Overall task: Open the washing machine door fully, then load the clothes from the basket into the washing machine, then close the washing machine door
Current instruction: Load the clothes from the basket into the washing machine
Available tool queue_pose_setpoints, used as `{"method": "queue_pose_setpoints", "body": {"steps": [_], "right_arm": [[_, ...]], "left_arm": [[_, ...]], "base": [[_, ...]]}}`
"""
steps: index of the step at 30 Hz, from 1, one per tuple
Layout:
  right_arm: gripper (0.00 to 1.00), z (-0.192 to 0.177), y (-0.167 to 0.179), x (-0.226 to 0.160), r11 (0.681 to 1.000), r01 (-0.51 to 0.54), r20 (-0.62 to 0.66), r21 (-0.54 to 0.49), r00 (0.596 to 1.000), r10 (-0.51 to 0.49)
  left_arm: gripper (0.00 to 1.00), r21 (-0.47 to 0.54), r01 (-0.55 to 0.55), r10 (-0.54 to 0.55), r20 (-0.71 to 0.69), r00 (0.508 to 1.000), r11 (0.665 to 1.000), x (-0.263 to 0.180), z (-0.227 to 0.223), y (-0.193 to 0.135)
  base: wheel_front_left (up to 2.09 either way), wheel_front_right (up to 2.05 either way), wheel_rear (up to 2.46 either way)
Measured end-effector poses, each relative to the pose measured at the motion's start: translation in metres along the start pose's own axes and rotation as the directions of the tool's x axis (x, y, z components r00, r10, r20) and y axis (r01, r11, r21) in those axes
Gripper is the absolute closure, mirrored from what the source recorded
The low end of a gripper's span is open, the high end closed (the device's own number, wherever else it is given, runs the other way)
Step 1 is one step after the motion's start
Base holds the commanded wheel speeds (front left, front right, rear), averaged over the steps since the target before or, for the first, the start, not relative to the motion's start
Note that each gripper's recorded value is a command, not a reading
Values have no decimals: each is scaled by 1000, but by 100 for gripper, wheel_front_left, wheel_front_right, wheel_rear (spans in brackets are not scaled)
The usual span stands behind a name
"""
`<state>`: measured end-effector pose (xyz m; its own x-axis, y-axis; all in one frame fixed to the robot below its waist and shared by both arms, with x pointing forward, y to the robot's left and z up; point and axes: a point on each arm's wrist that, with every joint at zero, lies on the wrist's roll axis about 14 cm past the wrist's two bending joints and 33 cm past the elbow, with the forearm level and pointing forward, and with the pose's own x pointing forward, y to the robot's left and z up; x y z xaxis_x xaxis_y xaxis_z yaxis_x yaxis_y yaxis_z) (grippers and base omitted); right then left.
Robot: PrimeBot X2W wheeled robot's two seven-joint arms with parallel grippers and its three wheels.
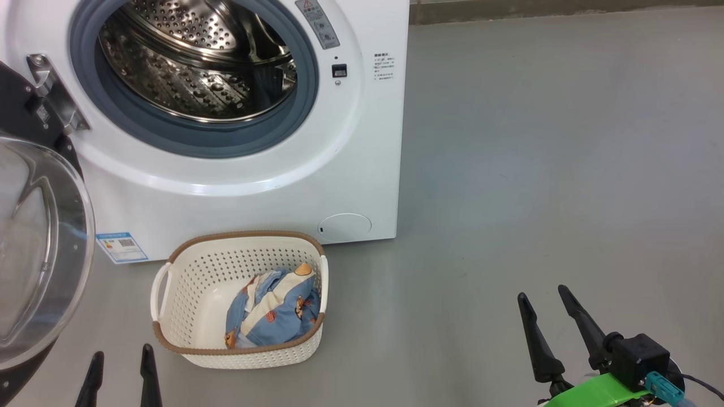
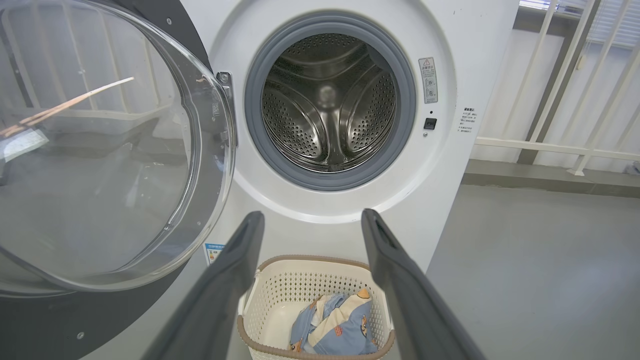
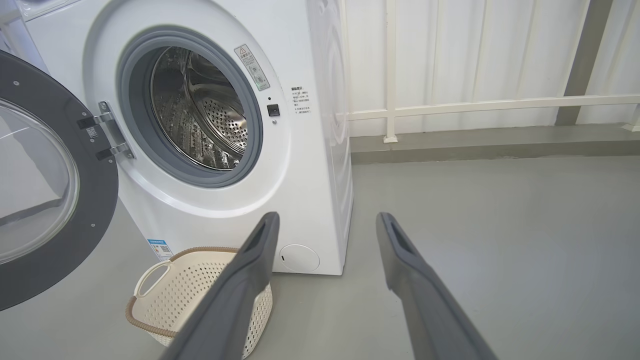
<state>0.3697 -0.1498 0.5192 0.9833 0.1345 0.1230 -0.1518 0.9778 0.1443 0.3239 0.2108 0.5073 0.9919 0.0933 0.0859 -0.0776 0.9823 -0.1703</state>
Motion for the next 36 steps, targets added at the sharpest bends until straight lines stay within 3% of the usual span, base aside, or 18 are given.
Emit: {"method": "queue_pose_setpoints", "body": {"steps": [21, 36], "right_arm": [[0, -1, 4, 0, 1000, -12, -4, 2, 1000, 12], [0, -5, 3, 0, 1000, -10, -16, 3, 1000, 10]], "left_arm": [[0, 20, -22, 22, -5, 1000, 1000, -4, -1, 8], [0, 24, -28, 29, -16, 999, 999, -3, -5, 11]], "base": [[12, -12, 0], [172, -172, 0]]}}
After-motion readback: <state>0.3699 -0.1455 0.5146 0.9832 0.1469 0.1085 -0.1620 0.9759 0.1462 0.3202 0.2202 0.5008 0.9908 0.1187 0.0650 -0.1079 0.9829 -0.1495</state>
